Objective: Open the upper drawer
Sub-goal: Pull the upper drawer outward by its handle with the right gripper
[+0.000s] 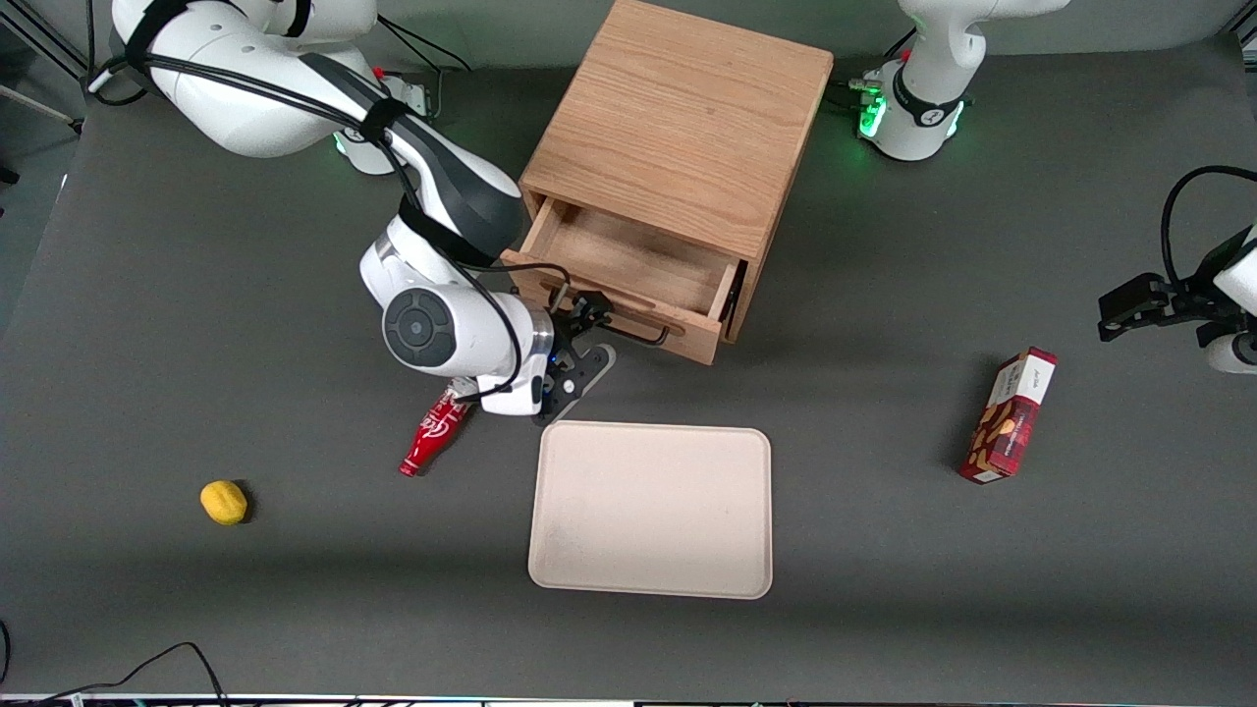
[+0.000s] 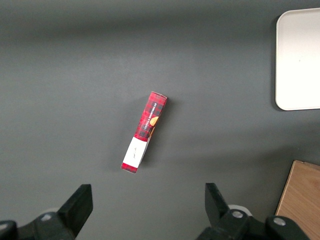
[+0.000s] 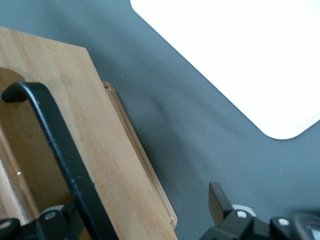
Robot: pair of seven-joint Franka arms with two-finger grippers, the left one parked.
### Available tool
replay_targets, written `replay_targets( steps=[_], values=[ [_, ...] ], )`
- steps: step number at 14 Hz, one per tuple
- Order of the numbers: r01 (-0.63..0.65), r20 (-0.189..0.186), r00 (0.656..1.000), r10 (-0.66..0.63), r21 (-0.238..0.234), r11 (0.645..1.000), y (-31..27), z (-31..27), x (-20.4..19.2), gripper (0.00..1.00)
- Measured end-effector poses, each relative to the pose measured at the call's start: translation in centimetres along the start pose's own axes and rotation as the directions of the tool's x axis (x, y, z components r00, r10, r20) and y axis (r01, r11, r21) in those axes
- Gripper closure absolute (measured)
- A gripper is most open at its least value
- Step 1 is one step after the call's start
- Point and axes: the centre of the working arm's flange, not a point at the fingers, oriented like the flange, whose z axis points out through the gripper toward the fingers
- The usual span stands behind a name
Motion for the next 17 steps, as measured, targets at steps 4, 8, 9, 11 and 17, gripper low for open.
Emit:
replay_targets(
  steps=[4, 8, 9, 11, 17],
  values=[
    [-0.020, -0.014, 1.000, 0.020, 0.006, 1.000, 2.2, -0.9, 0.8, 0.00],
    [-0.022, -0.032, 0.999, 0.023, 0.005, 1.000, 3.8, -1.6, 1.3, 0.00],
    [-0.027, -0.036, 0.999, 0.027, 0.004, 1.000, 4.4, -1.8, 1.4, 0.00],
    [-0.033, -0.043, 0.999, 0.033, 0.001, 0.999, 5.7, -2.6, 1.6, 0.00],
    [-0.032, -0.063, 0.997, 0.033, 0.005, 0.999, 7.9, -4.1, 2.1, 0.00]
  ],
)
